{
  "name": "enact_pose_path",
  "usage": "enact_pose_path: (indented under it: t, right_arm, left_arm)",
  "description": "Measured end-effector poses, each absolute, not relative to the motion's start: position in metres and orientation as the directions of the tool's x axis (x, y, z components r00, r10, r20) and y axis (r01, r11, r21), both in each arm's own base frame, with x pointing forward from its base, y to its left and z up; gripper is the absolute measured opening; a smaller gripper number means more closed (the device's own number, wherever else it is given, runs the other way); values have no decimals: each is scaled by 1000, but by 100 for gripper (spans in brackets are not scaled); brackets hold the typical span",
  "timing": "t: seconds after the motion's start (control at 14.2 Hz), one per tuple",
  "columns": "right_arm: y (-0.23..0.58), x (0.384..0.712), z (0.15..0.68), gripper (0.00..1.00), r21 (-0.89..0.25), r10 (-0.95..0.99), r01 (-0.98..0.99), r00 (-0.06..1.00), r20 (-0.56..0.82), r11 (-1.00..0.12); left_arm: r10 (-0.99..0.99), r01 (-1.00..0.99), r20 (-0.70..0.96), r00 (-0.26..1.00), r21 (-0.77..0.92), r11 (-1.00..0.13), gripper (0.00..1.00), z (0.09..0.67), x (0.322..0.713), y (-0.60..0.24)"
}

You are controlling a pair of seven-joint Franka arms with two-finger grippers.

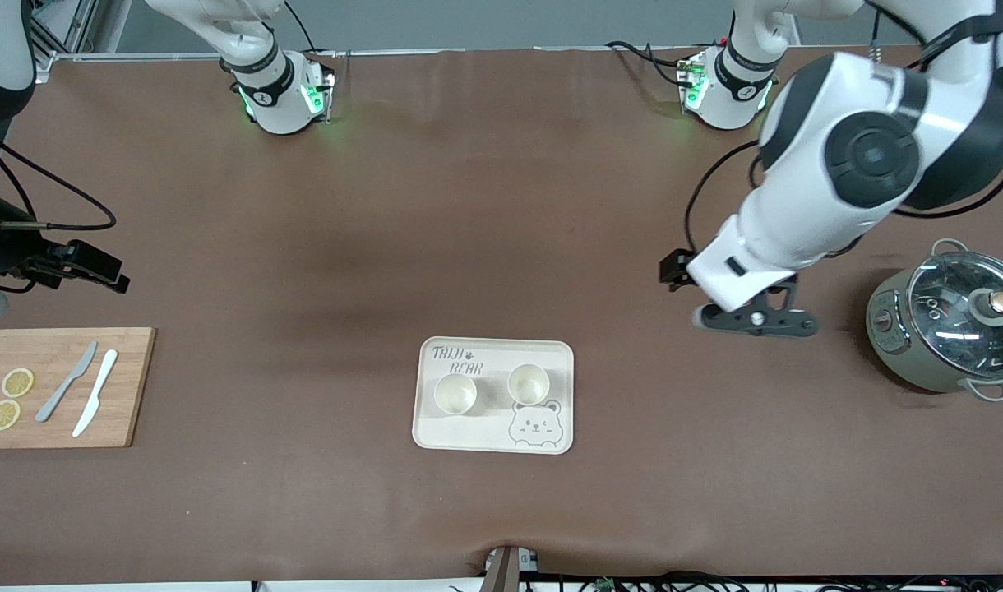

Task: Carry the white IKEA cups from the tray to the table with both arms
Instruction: 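Move the left gripper toward the white cups on the tray, then lower the left gripper onto a cup while the right gripper reaches the other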

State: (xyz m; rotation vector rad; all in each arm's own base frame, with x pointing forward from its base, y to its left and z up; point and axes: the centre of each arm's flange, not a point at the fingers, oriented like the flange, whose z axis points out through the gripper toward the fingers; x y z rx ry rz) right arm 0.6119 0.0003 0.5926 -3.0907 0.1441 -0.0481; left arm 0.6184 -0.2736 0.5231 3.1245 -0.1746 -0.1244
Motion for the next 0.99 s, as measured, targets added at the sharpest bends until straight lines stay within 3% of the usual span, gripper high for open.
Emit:
enact_pose_path:
  t: [0.42,0.99]
  right_arm:
    - [28,633,577,100,-58,-100,-98,994,37,-994]
    - [100,662,542,100,-84,-251,-247,967,39,-965]
  left_arm:
    - [-114,-114,-20,993,36,-993,100,485,631,-340]
    - [-130,-132,33,991,51,-990,100,390,648,-391]
